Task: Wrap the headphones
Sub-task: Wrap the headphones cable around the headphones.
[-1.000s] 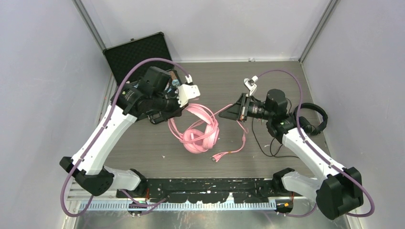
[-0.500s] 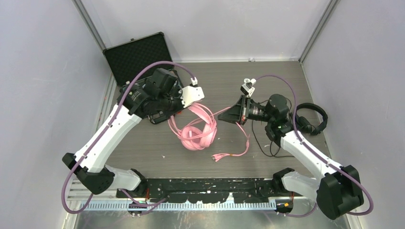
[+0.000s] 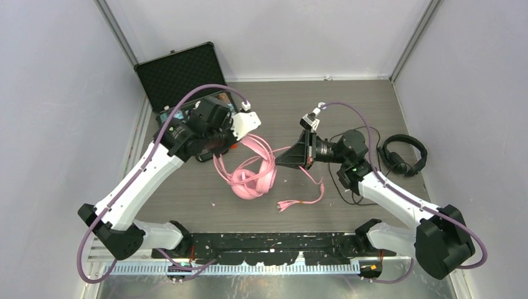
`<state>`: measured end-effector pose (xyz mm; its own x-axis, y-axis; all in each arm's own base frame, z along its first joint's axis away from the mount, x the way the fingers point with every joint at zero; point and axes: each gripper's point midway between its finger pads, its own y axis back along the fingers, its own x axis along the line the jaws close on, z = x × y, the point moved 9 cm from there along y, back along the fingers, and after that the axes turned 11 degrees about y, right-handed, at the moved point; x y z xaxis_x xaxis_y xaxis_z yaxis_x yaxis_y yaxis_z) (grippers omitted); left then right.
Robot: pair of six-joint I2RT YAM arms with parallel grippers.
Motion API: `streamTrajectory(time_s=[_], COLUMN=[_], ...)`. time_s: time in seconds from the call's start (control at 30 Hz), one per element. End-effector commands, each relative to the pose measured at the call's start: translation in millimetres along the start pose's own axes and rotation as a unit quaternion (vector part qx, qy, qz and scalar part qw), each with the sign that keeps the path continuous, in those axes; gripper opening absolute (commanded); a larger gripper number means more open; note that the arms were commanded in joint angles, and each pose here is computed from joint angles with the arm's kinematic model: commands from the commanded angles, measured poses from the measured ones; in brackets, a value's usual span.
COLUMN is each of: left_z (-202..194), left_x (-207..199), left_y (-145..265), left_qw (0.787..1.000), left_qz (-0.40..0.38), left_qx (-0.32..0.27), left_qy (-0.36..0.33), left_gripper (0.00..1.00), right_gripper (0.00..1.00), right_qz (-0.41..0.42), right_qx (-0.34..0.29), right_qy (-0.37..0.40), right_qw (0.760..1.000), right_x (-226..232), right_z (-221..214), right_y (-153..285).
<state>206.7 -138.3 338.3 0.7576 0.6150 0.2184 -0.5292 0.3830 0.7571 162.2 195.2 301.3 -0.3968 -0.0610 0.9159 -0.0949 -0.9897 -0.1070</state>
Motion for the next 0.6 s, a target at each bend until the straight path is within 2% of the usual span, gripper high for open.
streamTrajectory(time_s=[0.0,0.23,0.57], left_z=[-9.1,-12.5,-16.3], left_x=[9.7,5.3,4.9], left_y=[16.3,21.3,33.0], left_qw=[0.996,0.991,0.986], left_qz=[0.078,0.085,0.102], left_qx=[0.007,-0.008,-0.025], left_qy=[0.044,0.1,0.126], left_gripper=[0.0,0.0,0.0], right_gripper=[0.05,0.05,0.04], right_qz=[0.052,0.02,0.005], right_qx=[-0.016,-0.009,-0.015], right_qy=[0.071,0.077,0.088], right_qw=[0.996,0.997,0.996], right_x=[24.9,15.9,20.2], right_z=[3.9,-3.3,-3.1], right_y=[-6.8,-15.9,-17.8])
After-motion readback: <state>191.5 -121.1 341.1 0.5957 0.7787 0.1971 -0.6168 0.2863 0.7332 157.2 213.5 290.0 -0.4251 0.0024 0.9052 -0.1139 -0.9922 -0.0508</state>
